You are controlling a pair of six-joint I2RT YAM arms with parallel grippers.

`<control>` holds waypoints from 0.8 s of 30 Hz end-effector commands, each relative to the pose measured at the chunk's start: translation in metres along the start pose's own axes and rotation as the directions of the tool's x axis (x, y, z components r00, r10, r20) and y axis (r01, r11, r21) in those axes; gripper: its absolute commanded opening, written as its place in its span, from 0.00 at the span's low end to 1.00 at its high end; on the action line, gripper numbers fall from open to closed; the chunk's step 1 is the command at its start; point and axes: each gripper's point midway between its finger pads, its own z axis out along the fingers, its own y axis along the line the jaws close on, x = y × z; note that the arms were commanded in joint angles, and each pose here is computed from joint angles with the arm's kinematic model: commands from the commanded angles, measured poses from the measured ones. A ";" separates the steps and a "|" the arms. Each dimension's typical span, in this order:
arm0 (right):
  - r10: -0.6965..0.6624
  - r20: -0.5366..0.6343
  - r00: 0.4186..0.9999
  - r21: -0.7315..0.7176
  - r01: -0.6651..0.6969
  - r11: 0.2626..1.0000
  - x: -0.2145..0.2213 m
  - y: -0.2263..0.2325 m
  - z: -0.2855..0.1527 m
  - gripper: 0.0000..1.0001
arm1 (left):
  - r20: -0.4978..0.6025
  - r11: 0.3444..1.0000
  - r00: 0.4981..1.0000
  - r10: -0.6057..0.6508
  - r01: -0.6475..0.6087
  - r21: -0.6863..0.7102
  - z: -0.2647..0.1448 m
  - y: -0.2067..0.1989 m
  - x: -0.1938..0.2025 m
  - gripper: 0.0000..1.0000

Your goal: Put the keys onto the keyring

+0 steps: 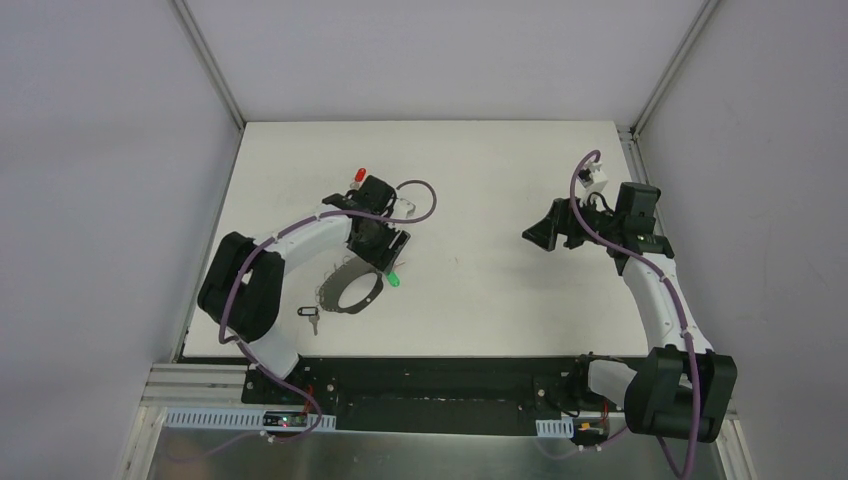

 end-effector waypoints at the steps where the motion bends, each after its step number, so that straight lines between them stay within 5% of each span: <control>1: -0.050 0.029 0.998 -0.037 0.051 0.998 -0.006 0.004 0.000 0.98 | 0.084 0.995 0.995 -0.048 0.055 -0.082 -0.006 0.013 -0.028 0.61; 6: -0.049 0.031 0.998 -0.032 0.050 0.998 -0.006 0.003 -0.001 0.98 | 0.112 0.993 0.993 -0.039 0.051 -0.108 -0.009 0.019 -0.039 0.58; 24: -0.033 0.031 0.999 -0.034 0.034 0.999 -0.004 0.000 0.000 0.98 | -0.065 0.959 0.958 -0.279 0.281 0.022 0.020 0.033 -0.031 0.47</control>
